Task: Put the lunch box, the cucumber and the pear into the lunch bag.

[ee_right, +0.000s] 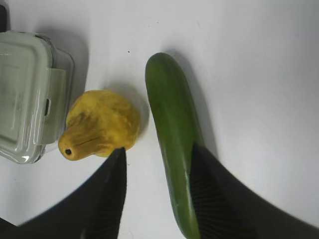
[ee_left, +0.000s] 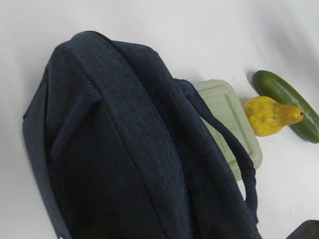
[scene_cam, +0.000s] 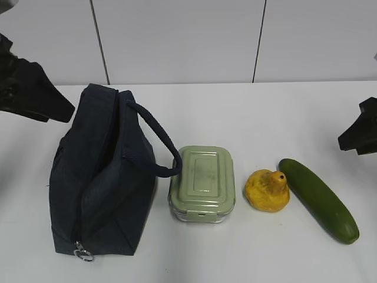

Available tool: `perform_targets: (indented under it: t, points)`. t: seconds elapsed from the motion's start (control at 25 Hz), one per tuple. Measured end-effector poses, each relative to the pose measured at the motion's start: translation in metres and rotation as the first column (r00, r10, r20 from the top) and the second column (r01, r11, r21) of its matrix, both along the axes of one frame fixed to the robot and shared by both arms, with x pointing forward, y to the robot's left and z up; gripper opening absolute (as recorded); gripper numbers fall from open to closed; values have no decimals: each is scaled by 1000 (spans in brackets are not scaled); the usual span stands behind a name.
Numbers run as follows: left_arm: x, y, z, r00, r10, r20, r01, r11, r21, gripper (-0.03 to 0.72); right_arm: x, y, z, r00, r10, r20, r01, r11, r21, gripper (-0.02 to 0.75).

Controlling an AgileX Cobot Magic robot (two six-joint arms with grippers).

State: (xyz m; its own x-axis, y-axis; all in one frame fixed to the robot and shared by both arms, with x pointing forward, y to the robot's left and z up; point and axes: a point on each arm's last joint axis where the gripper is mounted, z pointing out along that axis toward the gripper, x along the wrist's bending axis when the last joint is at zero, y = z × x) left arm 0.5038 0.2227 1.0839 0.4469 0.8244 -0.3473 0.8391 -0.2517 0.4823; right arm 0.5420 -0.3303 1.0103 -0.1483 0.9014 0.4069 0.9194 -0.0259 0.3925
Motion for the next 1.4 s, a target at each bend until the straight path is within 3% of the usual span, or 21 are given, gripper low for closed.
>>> perform_targets:
  t: [0.12,0.32,0.64,0.72,0.84,0.92,1.08,1.24,1.4]
  points:
    - [-2,-7,-6,999,-25,-45,26,999,21,342,0,0,0,1000,0,-1,0,1000,0,337]
    - [-9,-23,-14,994,-66,-92,77,990,120,342,0,0,0,1000,2,2,-2,1000,-1,337]
    - [-4,-25,-27,987,-55,-150,80,982,169,340,0,0,0,1000,2,1,-2,1000,-1,337]
    - [0,-25,-31,987,-48,-152,75,981,177,292,0,0,0,1000,2,1,-2,1000,-1,337]
    - [2,-24,-33,990,-45,-134,71,978,196,104,0,0,0,1000,2,1,-2,1000,-1,337]
    - [4,-23,-33,992,-43,-121,67,977,204,46,0,0,0,1000,2,1,-2,1000,-1,337]
    - [5,-23,-32,994,-37,-101,57,978,203,27,0,7,-1,999,43,-2,-43,999,-23,337]
    - [6,-23,-32,995,-36,-97,55,978,203,25,2,29,-4,990,143,-1,-142,984,-108,344]
    - [6,-23,-32,995,-36,-97,55,978,203,25,5,40,-14,978,205,-29,-207,962,-176,407]
